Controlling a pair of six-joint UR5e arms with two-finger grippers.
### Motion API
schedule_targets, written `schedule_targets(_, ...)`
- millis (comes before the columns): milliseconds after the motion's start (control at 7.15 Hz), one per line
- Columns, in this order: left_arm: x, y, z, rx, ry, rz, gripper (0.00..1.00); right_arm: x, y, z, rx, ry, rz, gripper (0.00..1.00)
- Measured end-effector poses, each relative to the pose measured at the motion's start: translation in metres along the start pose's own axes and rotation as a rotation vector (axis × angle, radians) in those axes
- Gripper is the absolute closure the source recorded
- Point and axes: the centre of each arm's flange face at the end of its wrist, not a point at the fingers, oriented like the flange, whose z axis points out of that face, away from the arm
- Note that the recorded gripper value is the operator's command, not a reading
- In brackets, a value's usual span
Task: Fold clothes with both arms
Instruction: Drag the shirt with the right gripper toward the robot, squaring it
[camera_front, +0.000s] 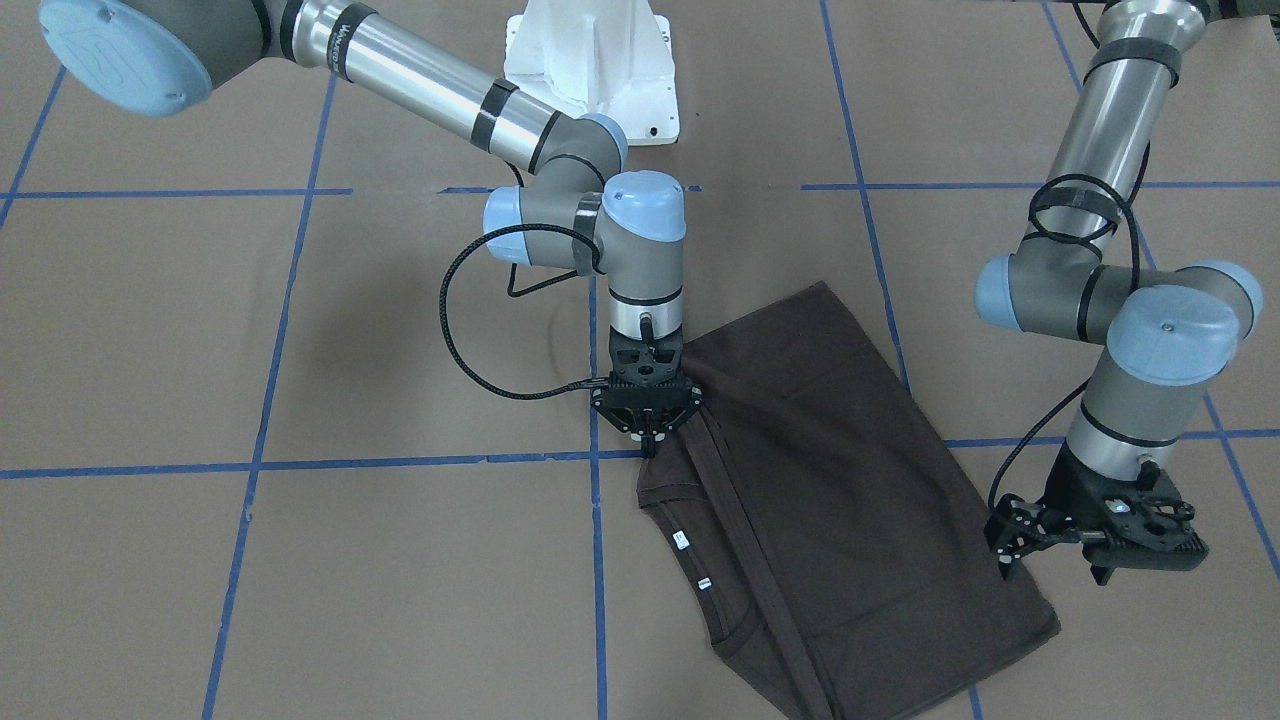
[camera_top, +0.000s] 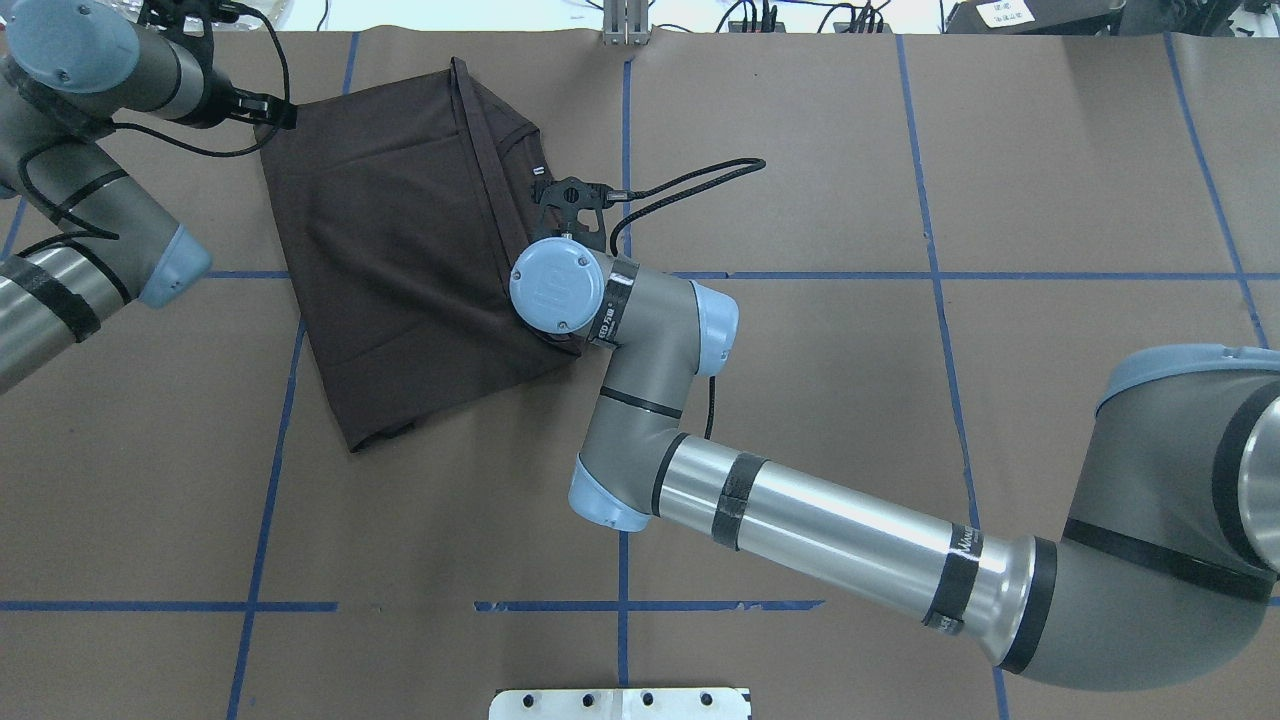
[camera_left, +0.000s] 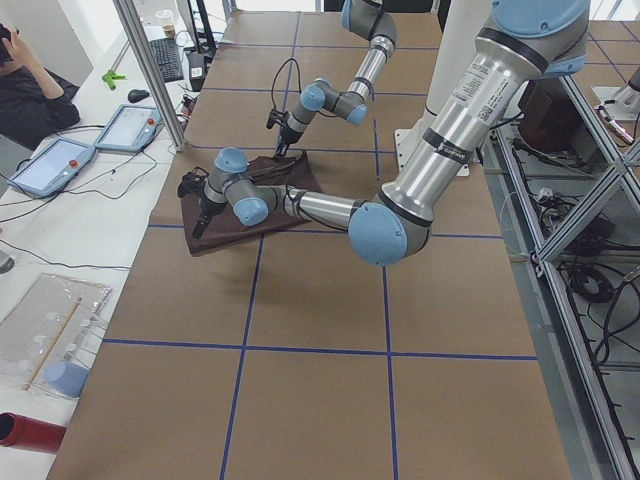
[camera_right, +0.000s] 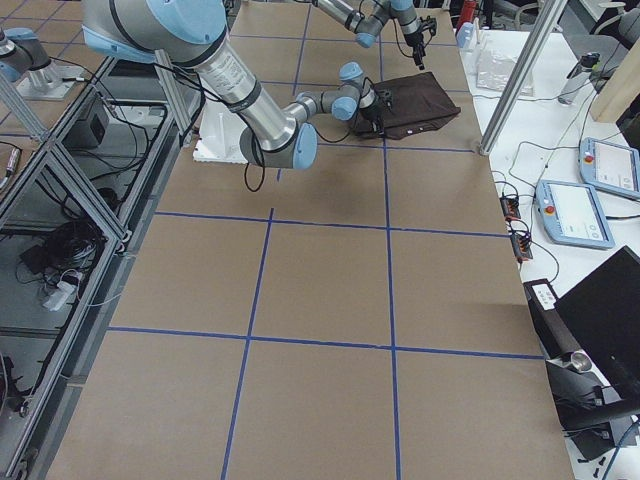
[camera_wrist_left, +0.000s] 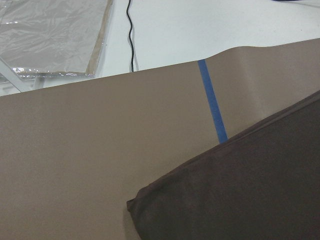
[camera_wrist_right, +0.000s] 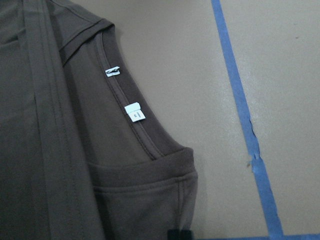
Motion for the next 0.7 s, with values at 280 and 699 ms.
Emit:
schedule_targets(280, 0.005, -0.002, -0.003, 0.007, 0.008, 0.003, 0.0, -0.001, -0.007, -0.02, 0.002, -0.016, 0.008, 1.0)
schedule_targets(699, 0.013, -0.002, -0.009, 0.01, 0.028, 0.009, 0.0, 0.085, 0.034, -0.06, -0.009, -0.057, -0.003, 1.0)
